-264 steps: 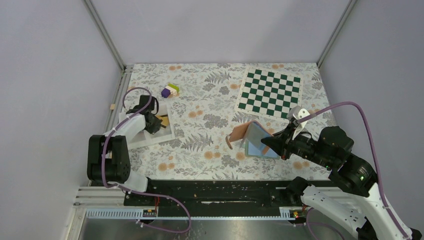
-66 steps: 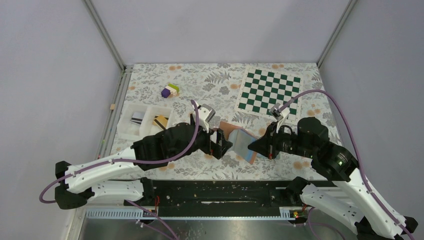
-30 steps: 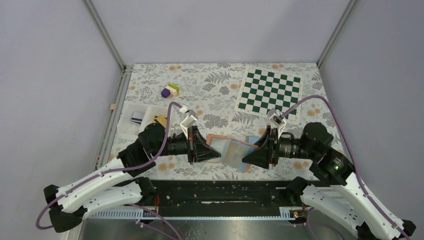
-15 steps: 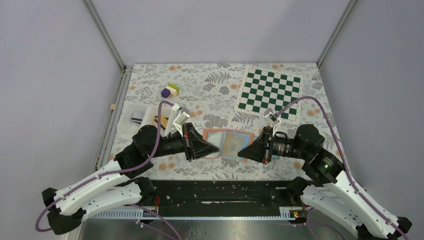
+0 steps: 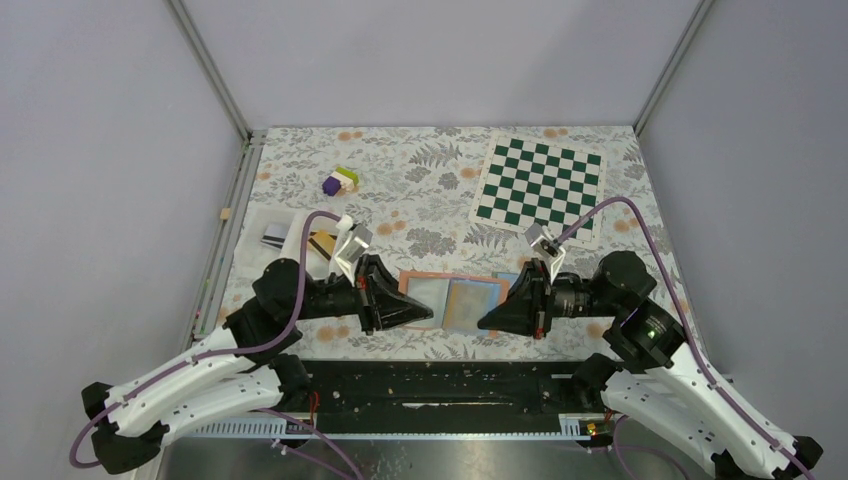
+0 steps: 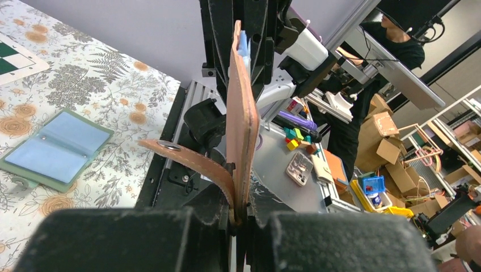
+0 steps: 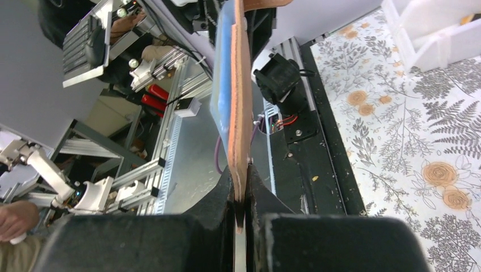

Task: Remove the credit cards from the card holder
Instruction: Remove the credit card from the card holder.

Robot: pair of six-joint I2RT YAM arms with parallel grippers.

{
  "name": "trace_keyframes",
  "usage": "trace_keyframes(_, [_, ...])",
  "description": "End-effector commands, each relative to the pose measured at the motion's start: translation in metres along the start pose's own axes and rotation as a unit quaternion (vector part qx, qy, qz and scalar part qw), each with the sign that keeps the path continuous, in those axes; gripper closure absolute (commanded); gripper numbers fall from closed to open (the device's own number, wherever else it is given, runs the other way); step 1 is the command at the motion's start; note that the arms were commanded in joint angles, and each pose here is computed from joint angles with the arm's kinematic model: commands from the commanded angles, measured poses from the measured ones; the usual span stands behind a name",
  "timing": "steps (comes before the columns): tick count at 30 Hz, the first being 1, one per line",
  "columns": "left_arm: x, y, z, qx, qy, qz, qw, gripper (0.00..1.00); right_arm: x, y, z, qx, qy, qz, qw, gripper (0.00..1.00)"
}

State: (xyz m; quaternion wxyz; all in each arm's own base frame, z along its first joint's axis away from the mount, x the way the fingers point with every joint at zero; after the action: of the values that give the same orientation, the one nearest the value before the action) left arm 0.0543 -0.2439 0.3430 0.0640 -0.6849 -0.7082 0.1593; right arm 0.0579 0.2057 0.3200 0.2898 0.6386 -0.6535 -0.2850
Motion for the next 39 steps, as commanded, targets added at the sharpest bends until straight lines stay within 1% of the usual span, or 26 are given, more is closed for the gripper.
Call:
trace_keyframes(1, [0.004, -0.01, -0.014, -0.04, -0.016, 0.021, 0.999, 1.0, 0.006, 0.025, -0.006, 0.052, 0.004, -0.055, 0.997, 0.92])
trace_keyframes(2, [0.003, -0.005, -0.013, -0.039, -0.013, 0.006, 0.999, 1.0, 0.006, 0.027, -0.008, 0.054, 0.001, -0.054, 0.997, 0.84])
trace_keyframes(3, [0.002, 0.0, -0.01, -0.037, -0.007, -0.008, 0.999, 1.0, 0.007, 0.028, -0.01, 0.054, -0.005, -0.049, 0.997, 0.79])
trace_keyframes(4, [0.002, 0.003, -0.008, -0.035, -0.003, -0.017, 0.999, 1.0, 0.007, 0.029, -0.012, 0.055, -0.01, -0.046, 0.997, 0.77])
trace_keyframes(5, [0.001, 0.005, -0.006, -0.033, 0.0, -0.022, 0.999, 1.0, 0.008, 0.03, -0.013, 0.055, -0.014, -0.045, 0.997, 0.78])
trace_keyframes(8, [-0.001, 0.007, -0.004, -0.027, 0.001, -0.022, 0.999, 1.0, 0.007, 0.03, -0.015, 0.052, -0.02, -0.041, 0.998, 0.84])
trace_keyframes(11, [-0.002, 0.007, -0.003, -0.025, 0.0, -0.023, 0.999, 1.0, 0.008, 0.031, -0.018, 0.053, -0.029, -0.04, 0.997, 0.86])
trace_keyframes(13, [-0.001, 0.007, -0.004, -0.026, -0.001, -0.022, 0.999, 1.0, 0.007, 0.029, -0.021, 0.048, -0.039, -0.031, 0.998, 0.93])
trace_keyframes(14, [-0.001, 0.006, -0.005, -0.027, -0.001, -0.021, 0.999, 1.0, 0.007, 0.028, -0.022, 0.044, -0.044, -0.024, 0.998, 0.94])
trace_keyframes(15, [-0.001, 0.005, -0.005, -0.028, -0.002, -0.019, 0.999, 1.0, 0.006, 0.026, -0.024, 0.038, -0.049, -0.018, 0.998, 0.93])
trace_keyframes(16, [-0.001, 0.005, -0.006, -0.029, -0.002, -0.02, 0.999, 1.0, 0.005, 0.025, -0.025, 0.033, -0.051, -0.014, 0.998, 0.87])
trace_keyframes(17, [-0.001, 0.005, -0.006, -0.029, -0.002, -0.019, 0.999, 1.0, 0.005, 0.024, -0.026, 0.029, -0.054, -0.011, 0.998, 0.85])
trace_keyframes(19, [-0.001, 0.005, -0.006, -0.03, -0.003, -0.019, 0.999, 1.0, 0.003, 0.02, -0.028, 0.018, -0.062, -0.001, 0.998, 0.85])
trace_keyframes(22, [-0.001, 0.004, -0.006, -0.028, -0.006, -0.014, 0.999, 1.0, 0.001, 0.012, -0.031, 0.002, -0.073, 0.016, 0.997, 0.89])
trace_keyframes(24, [-0.002, 0.003, -0.007, -0.027, -0.007, -0.009, 1.0, 1.0, 0.0, 0.006, -0.032, -0.012, -0.079, 0.031, 0.996, 0.89])
trace_keyframes(25, [-0.002, 0.003, -0.007, -0.027, -0.009, -0.006, 1.0, 1.0, -0.001, 0.004, -0.032, -0.016, -0.08, 0.037, 0.996, 0.89])
trace_keyframes(28, [-0.003, 0.001, -0.009, -0.029, -0.013, -0.001, 0.999, 1.0, -0.004, -0.006, -0.032, -0.039, -0.083, 0.056, 0.994, 0.82])
trace_keyframes(29, [-0.003, 0.001, -0.009, -0.029, -0.013, 0.001, 1.0, 1.0, -0.005, -0.009, -0.032, -0.047, -0.083, 0.063, 0.993, 0.81])
trace_keyframes(32, [-0.004, 0.001, -0.008, -0.029, -0.012, 0.002, 1.0, 1.0, -0.008, -0.02, -0.03, -0.071, -0.083, 0.081, 0.991, 0.82])
trace_keyframes(35, [-0.004, 0.002, -0.006, -0.027, -0.011, 0.001, 1.0, 1.0, -0.011, -0.023, -0.031, -0.08, -0.089, 0.08, 0.99, 0.85])
trace_keyframes(37, [-0.004, 0.003, -0.005, -0.028, -0.01, 0.0, 1.0, 1.0, -0.011, -0.022, -0.032, -0.081, -0.089, 0.075, 0.99, 0.9])
trace_keyframes(39, [-0.003, 0.004, -0.005, -0.029, -0.01, -0.003, 1.0, 1.0, -0.011, -0.021, -0.032, -0.081, -0.088, 0.074, 0.99, 0.9])
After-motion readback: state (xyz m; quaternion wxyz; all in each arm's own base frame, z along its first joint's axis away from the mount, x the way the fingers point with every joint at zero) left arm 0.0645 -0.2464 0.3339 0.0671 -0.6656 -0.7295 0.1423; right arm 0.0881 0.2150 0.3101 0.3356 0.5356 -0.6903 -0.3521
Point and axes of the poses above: each gripper's point midway between its finger pads, its own x axis back along the fingers, its own y axis along the line the jaws close on, z = x × y, the point moved 4 cm from there along x, back along the fingers, and after that the axes turned 14 degrees about -x, right-handed, at the moved point
